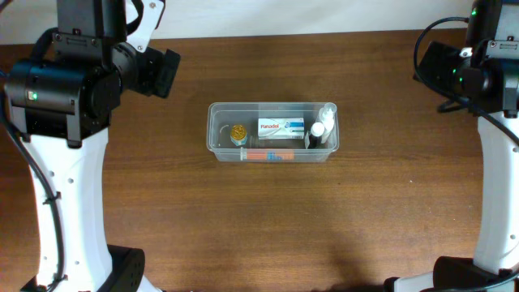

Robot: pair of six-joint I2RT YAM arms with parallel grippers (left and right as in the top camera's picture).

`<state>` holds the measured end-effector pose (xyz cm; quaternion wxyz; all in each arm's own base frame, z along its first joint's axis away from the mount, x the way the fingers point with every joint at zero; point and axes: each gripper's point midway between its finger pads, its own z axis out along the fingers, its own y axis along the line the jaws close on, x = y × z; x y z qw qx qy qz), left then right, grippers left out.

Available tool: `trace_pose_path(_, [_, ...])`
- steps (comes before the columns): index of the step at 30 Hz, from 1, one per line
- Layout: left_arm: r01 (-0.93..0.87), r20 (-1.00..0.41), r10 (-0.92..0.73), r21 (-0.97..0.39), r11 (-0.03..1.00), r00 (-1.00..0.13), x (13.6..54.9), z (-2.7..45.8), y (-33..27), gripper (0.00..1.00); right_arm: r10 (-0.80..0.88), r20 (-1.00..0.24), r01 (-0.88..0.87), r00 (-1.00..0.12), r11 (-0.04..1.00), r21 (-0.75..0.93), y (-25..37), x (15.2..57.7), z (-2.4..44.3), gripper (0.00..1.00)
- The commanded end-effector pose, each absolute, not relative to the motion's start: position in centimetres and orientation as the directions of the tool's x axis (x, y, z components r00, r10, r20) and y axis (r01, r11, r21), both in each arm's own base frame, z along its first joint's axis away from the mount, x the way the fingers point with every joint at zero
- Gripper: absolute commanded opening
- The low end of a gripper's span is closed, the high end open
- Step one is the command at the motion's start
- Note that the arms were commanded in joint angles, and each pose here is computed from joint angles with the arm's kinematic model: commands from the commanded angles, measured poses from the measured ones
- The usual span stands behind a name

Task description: Pack container

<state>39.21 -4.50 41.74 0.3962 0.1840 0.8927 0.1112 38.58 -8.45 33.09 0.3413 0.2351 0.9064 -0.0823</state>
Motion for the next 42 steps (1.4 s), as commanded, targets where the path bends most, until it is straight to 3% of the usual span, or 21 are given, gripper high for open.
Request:
trace_pose_path(1, [0.197,-0.661,0.400,0.362,0.911,-0.635,38.7,42.1,-3.5,0.99,0.370,-0.674,0.497,-0.640,0.868,0.005,-8.9,38.5,33.7,0.98])
trace_pose_path(6, [0.254,-0.550,0.418,0.350,0.902,-0.723,34.2,40.3,-2.7,0.99,0.370,-0.674,0.496,-0.640,0.868,0.005,-8.9,38.5,33.7,0.98])
trace_pose_path(20, [0.304,-0.728,0.392,0.259,0.917,-0.563,25.7,45.6,-3.8,0.99,0.370,-0.674,0.497,-0.640,0.868,0.005,-8.9,38.5,33.7,0.98])
trace_pose_path(28, [0.244,-0.823,0.324,0.232,0.942,-0.466,26.8,40.6,-2.9,0.99,0.370,-0.674,0.496,-0.640,0.868,0.005,-8.9,38.5,33.7,0.98])
trace_pose_path(42, [0.187,-0.953,0.277,0.251,0.950,-0.126,27.0,27.3,-2.9,0.99,0.370,-0.674,0.497,-0.640,0.868,0.005,-8.9,38.5,33.7,0.98])
